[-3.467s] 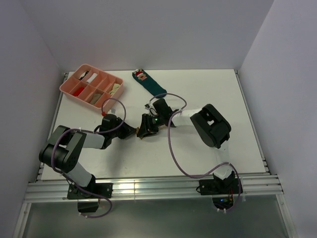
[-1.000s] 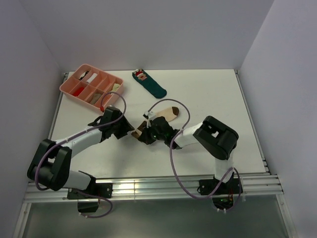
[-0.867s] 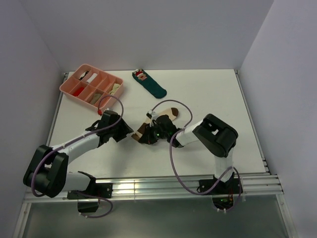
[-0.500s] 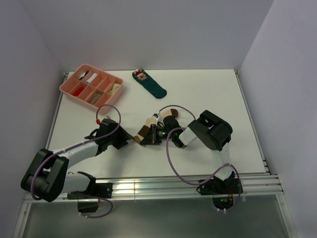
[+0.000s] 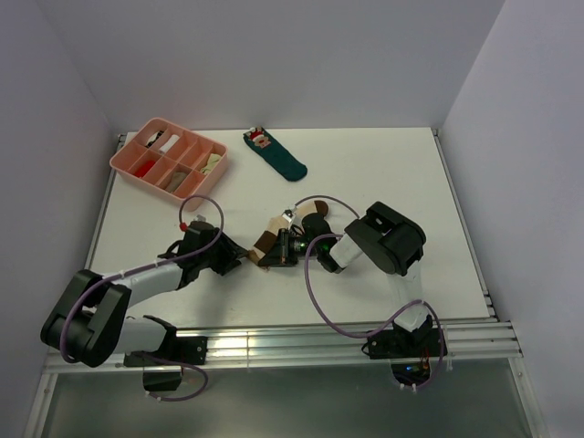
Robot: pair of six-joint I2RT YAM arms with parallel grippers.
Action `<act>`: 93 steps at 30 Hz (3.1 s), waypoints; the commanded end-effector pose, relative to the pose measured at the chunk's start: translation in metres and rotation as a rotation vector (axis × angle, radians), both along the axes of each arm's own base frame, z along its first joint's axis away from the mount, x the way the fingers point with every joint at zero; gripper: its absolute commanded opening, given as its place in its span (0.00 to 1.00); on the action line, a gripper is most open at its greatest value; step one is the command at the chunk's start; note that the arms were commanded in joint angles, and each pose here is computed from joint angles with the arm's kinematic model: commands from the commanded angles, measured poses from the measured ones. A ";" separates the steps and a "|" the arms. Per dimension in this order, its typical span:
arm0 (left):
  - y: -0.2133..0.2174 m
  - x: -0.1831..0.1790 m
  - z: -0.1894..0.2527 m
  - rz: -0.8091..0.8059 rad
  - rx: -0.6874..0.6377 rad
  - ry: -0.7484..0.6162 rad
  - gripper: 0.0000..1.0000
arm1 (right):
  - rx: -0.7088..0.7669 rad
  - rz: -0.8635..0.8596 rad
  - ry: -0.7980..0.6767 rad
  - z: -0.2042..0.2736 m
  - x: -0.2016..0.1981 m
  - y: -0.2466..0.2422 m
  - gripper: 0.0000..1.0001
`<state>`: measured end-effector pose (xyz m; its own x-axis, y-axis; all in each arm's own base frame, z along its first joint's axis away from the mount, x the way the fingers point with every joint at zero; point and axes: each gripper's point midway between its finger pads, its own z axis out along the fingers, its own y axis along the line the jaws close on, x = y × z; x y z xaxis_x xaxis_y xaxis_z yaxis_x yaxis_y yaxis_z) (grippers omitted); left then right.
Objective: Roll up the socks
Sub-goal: Roll the sock at the center of the board.
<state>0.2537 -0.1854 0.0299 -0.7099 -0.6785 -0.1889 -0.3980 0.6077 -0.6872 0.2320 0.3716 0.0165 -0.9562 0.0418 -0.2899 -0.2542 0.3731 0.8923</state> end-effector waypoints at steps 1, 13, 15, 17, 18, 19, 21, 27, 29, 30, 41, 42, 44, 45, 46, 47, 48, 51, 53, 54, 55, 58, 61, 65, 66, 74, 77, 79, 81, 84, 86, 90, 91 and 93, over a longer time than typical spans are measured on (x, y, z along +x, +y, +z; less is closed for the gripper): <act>-0.007 0.000 -0.003 -0.015 -0.015 0.006 0.50 | -0.157 -0.011 0.134 -0.052 -0.021 -0.021 0.00; 0.003 -0.006 -0.042 -0.007 0.113 0.143 0.25 | -0.168 -0.020 0.116 -0.051 -0.014 -0.018 0.00; 0.007 -0.007 -0.046 -0.013 0.165 0.183 0.19 | -0.170 -0.024 0.103 -0.050 -0.012 -0.017 0.00; 0.004 0.002 -0.042 -0.039 0.196 0.184 0.10 | -0.182 -0.024 0.093 -0.050 -0.011 -0.018 0.00; 0.004 0.002 -0.041 -0.047 0.210 0.189 0.07 | -0.187 -0.031 0.081 -0.050 -0.009 -0.019 0.00; 0.006 0.002 -0.039 -0.055 0.227 0.194 0.01 | -0.182 -0.030 0.057 -0.045 -0.006 -0.018 0.00; 0.004 0.008 -0.029 -0.055 0.232 0.178 0.00 | -0.199 -0.041 0.037 -0.043 -0.004 -0.020 0.04; 0.005 0.012 -0.010 -0.090 0.285 0.202 0.00 | -0.281 -0.079 -0.138 -0.014 0.011 -0.024 0.29; 0.007 0.014 -0.004 -0.096 0.328 0.236 0.00 | -0.347 -0.075 -0.207 -0.009 0.014 -0.030 0.37; 0.007 0.013 -0.002 -0.104 0.340 0.253 0.00 | -0.367 -0.077 -0.236 -0.006 0.015 -0.031 0.39; 0.008 0.010 -0.021 -0.195 0.566 0.418 0.01 | -0.612 -0.121 -0.717 0.046 0.015 -0.015 0.49; 0.009 0.010 -0.023 -0.197 0.577 0.421 0.01 | -0.633 -0.144 -0.749 0.049 0.018 -0.016 0.50; 0.007 0.010 -0.022 -0.207 0.583 0.422 0.01 | -0.643 -0.142 -0.799 0.054 0.018 -0.009 0.52; 0.008 0.010 -0.023 -0.209 0.588 0.423 0.01 | -0.665 -0.140 -0.815 0.051 0.016 -0.006 0.52; 0.007 0.011 -0.022 -0.212 0.591 0.419 0.01 | -0.678 -0.129 -0.837 0.051 0.016 -0.004 0.52; 0.007 0.010 -0.022 -0.215 0.593 0.421 0.01 | -0.674 -0.127 -0.856 0.055 0.017 0.001 0.53; 0.007 0.010 -0.022 -0.216 0.594 0.423 0.01 | -0.676 -0.114 -0.875 0.056 0.013 0.006 0.53; 0.007 0.011 -0.021 -0.220 0.600 0.421 0.01 | -0.694 -0.090 -0.920 0.054 0.013 0.017 0.53; 0.006 0.010 -0.021 -0.224 0.603 0.420 0.01 | -0.696 -0.074 -0.943 0.056 0.011 0.026 0.53; 0.007 0.011 -0.021 -0.223 0.605 0.420 0.01 | -0.705 -0.062 -0.947 0.052 0.010 0.028 0.53; 0.007 0.011 -0.021 -0.222 0.607 0.421 0.01 | -0.708 -0.052 -0.954 0.050 0.009 0.031 0.53; 0.008 0.011 -0.021 -0.219 0.612 0.420 0.01 | -0.725 -0.036 -0.958 0.043 0.010 0.036 0.51; 0.006 0.012 -0.020 -0.218 0.604 0.414 0.01 | -0.760 -0.019 -0.952 0.027 0.008 0.033 0.49; 0.004 0.013 -0.021 -0.218 0.597 0.417 0.01 | -0.803 -0.008 -0.936 0.007 0.005 0.022 0.47; 0.005 0.013 -0.021 -0.220 0.600 0.416 0.01 | -0.818 -0.012 -0.933 0.003 0.005 0.019 0.47; -0.002 0.016 -0.015 -0.217 0.556 0.372 0.01 | -0.884 -0.002 -0.906 -0.027 0.001 -0.001 0.35; -0.002 0.018 -0.007 -0.206 0.543 0.341 0.02 | -0.902 0.007 -0.886 -0.038 -0.003 -0.008 0.23; -0.005 0.020 0.000 -0.196 0.524 0.322 0.04 | -0.876 0.015 -0.852 -0.041 -0.008 -0.008 0.14; -0.009 0.026 0.010 -0.168 0.486 0.276 0.18 | -0.820 0.029 -0.804 -0.038 -0.014 -0.004 0.03; -0.008 0.027 0.020 -0.127 0.445 0.218 0.44 | -0.748 0.051 -0.740 -0.033 -0.021 -0.001 0.00; -0.007 0.030 0.027 -0.104 0.432 0.188 0.49 | -0.700 0.063 -0.689 -0.030 -0.022 -0.001 0.00; 0.002 0.033 0.043 -0.034 0.411 0.135 0.58 | -0.492 0.116 -0.535 -0.006 -0.034 0.013 0.00; 0.004 0.034 0.045 -0.017 0.405 0.125 0.58 | -0.452 0.121 -0.511 -0.002 -0.034 0.014 0.00; 0.004 0.037 0.058 0.010 0.365 0.074 0.58 | -0.383 0.105 -0.427 0.004 -0.027 0.012 0.00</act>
<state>0.2775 -0.1834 0.0654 -0.7981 -0.5153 -0.3123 -0.4301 0.8502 -0.3036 0.2332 0.3886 0.0227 -0.6014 -0.2425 -0.7612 -0.6616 0.6853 0.3044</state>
